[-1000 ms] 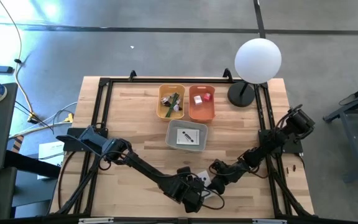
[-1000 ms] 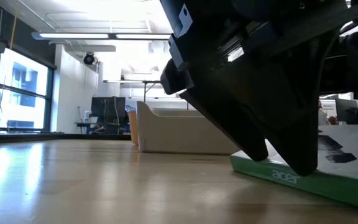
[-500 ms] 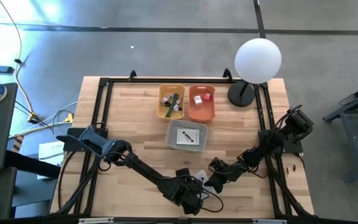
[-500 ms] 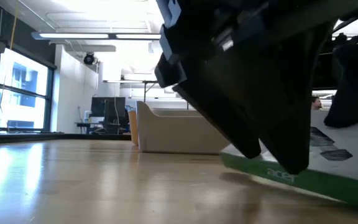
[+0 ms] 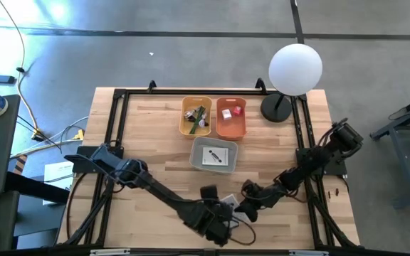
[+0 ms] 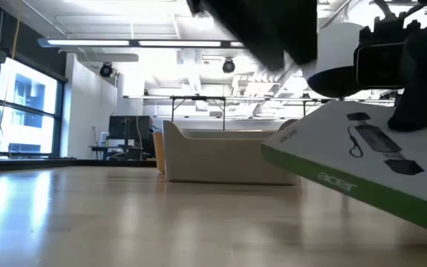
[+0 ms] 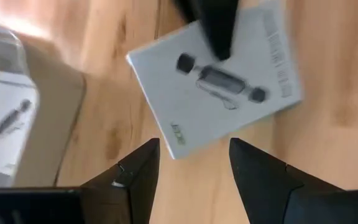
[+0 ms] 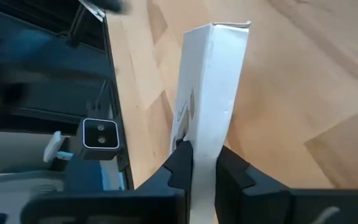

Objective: Pick and place items into bin
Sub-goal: Put the card reader box into the gray bin

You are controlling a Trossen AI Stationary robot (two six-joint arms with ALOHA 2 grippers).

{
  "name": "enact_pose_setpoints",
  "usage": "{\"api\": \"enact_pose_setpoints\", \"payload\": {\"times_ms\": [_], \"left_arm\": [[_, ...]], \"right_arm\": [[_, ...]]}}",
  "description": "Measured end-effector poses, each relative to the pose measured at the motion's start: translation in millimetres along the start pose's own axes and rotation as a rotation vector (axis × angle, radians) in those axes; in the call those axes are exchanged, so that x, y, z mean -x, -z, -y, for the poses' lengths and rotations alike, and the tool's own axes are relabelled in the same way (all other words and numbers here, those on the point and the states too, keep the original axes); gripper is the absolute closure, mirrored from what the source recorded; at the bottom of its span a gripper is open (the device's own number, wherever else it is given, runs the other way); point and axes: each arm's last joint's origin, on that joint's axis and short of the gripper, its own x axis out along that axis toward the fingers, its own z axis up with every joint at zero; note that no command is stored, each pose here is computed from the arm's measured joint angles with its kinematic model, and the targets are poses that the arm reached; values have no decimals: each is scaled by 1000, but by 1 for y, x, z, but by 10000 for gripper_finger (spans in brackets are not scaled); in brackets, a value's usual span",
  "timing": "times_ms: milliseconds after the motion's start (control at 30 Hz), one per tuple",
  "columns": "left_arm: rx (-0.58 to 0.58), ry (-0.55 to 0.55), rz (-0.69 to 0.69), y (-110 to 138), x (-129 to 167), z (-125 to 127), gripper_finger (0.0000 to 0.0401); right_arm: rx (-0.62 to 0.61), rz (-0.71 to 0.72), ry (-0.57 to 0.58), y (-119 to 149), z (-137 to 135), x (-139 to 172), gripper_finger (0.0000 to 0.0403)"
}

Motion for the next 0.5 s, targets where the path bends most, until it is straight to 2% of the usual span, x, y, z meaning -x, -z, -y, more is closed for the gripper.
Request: {"api": "enact_pose_setpoints", "payload": {"times_ms": [267,500], "left_arm": [[-43,-107,128,0,66,-17,219],[-171,-201,274,5,119,-27,219]], "right_arm": [[48,-23,20,-6,-11,22,375],[85,-5,-12,-21,-25,51,371]]}}
